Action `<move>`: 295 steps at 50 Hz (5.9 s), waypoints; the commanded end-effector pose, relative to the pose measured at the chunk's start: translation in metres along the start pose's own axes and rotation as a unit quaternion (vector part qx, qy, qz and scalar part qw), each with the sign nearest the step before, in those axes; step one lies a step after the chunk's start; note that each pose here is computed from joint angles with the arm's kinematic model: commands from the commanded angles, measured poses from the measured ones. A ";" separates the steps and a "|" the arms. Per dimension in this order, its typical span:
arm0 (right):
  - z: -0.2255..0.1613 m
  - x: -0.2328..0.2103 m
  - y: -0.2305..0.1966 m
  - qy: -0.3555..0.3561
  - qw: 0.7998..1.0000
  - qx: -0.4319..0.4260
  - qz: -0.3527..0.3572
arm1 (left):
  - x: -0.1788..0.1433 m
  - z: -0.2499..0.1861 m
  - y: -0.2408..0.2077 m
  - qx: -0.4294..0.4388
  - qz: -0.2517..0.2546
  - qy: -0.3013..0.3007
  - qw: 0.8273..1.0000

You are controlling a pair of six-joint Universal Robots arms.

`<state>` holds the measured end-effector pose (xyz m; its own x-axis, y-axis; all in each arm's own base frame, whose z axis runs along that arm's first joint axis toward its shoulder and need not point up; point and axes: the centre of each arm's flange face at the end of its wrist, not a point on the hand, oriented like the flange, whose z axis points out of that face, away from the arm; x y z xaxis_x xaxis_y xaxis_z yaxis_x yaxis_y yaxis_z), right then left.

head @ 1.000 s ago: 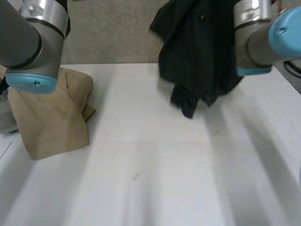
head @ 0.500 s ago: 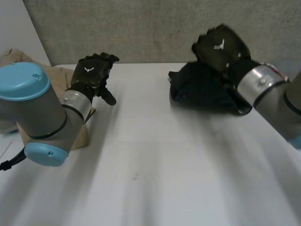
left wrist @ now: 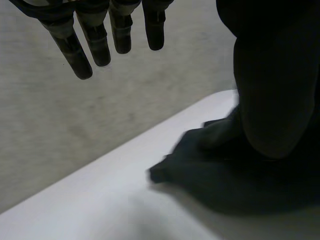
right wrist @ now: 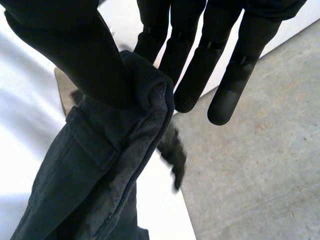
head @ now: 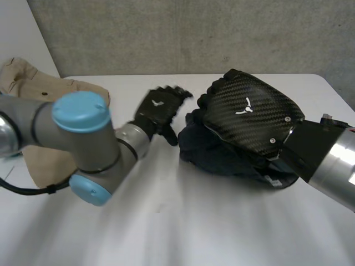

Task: Fold the laundry.

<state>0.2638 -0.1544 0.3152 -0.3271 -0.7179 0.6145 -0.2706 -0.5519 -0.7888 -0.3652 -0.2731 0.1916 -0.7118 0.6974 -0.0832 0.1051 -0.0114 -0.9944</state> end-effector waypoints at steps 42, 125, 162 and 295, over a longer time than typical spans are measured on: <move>0.079 0.039 0.144 0.160 0.959 -0.223 0.074 | -0.020 -0.073 0.001 -0.080 0.152 -0.134 0.976; 0.038 -0.014 0.185 0.194 0.945 -0.248 0.089 | -0.074 -0.120 0.065 -0.232 -0.010 -0.097 0.968; 0.050 -0.039 0.197 0.118 0.943 -0.262 0.169 | -0.079 -0.070 0.091 -0.205 0.109 -0.099 0.967; 0.006 -0.032 0.142 0.042 0.931 -0.353 0.084 | -0.033 -0.148 -0.005 -0.281 0.102 -0.065 0.952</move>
<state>0.2377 -0.2096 0.1777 -0.4112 -0.7392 0.5334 -0.7756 -0.0237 -0.6308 -0.2414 -0.1986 0.2134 -0.6875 0.5959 -0.4151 0.6024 0.1486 -0.7843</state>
